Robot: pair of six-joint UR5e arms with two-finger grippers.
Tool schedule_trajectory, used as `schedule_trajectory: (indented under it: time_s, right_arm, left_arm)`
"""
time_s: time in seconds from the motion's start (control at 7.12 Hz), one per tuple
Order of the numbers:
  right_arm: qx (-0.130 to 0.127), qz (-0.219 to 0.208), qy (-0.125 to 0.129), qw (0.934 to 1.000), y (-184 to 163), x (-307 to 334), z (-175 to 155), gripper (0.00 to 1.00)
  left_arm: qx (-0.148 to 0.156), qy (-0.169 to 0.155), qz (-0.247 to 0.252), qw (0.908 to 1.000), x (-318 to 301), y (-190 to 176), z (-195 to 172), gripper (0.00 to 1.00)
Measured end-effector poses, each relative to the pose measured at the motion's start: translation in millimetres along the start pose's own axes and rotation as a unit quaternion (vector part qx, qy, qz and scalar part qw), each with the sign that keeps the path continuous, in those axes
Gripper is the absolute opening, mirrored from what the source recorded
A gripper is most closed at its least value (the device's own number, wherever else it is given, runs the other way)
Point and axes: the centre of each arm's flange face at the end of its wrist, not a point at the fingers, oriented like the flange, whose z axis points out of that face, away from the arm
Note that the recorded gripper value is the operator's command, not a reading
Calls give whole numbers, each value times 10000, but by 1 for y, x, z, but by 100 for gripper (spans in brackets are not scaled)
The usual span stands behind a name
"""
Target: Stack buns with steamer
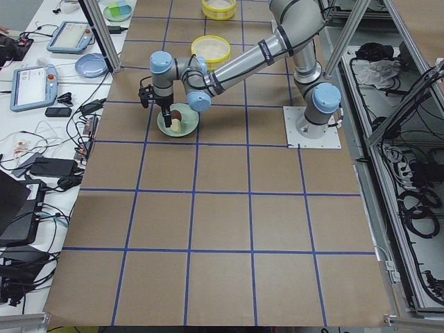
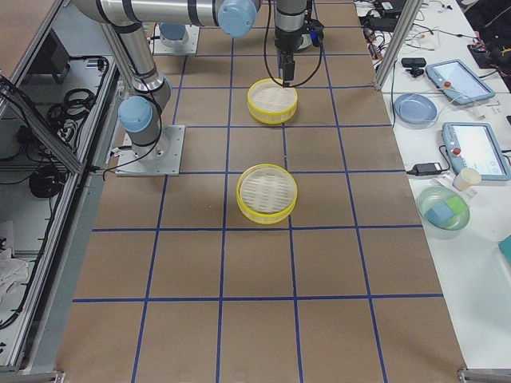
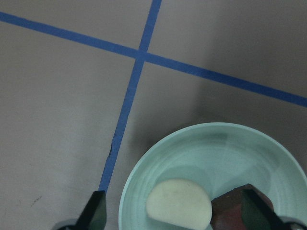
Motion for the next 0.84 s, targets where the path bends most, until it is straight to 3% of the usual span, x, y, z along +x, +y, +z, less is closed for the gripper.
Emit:
schedule_trajectory:
  time_s: [0.28,0.7,0.84]
  right_arm:
    - [-182,-169,-63,9997,9,63,27,100]
    - [-577,-320,312,9973,17,173,103,99]
    - [-692,-359,311,9965,20,204,132,98]
  left_arm:
    - [-249,278,-175,9991,5,9,27,100]
    - [-350,311,-198,9987,5,12,39,100]
    - [-367,301,-199,9987,5,12,41,100]
